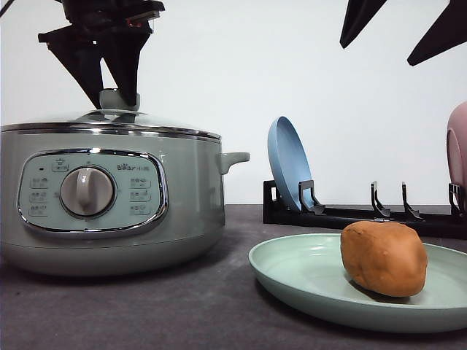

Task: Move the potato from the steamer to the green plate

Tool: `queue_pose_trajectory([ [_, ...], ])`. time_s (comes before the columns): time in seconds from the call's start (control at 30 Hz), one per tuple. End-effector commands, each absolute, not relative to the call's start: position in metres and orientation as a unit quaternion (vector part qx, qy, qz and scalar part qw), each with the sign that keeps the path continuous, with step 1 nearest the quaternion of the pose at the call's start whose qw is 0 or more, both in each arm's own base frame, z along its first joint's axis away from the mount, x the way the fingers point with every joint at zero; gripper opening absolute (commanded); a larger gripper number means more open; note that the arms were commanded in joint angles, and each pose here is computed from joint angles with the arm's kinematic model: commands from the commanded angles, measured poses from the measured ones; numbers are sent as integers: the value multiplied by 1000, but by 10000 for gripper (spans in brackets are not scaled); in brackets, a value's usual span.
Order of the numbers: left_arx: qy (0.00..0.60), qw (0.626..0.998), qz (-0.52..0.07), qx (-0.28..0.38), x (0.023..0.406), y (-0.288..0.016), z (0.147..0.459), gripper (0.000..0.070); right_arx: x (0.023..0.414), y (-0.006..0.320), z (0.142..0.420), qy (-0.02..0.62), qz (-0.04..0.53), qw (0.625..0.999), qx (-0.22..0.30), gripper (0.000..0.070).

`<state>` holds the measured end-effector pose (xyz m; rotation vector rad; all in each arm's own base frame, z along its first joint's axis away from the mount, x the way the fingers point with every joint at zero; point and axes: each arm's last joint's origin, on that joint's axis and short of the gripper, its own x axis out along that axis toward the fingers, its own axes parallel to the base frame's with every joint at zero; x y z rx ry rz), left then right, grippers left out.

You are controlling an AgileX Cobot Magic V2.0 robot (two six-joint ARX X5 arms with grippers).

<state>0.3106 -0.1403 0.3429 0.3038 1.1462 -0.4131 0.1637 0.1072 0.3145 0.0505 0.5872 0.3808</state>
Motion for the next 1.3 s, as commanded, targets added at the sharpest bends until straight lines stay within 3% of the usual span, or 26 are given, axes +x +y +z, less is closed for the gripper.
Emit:
queue_pose_trajectory([
  [0.0,527,815,-187,153,320,-146,339,1,165,109,319,280,191,940,21,589],
  [0.1,535,811,-186,147,319,-146,338,57,165,109,319,280,192,940,19,589],
  [0.27,540,807,-187,149,316,-146,339,402,165,109,319,280,193,940,20,589],
  [0.33,536,809,-187,148,315,-145,341,477,164,109,319,281,194,940,20,589],
  [0.83,434,868,-206,125,269,-127,408,473,163,110,317,298,219,929,20,589],
  [1.27,389,850,-351,52,205,-108,450,471,154,111,308,367,309,877,27,589],
])
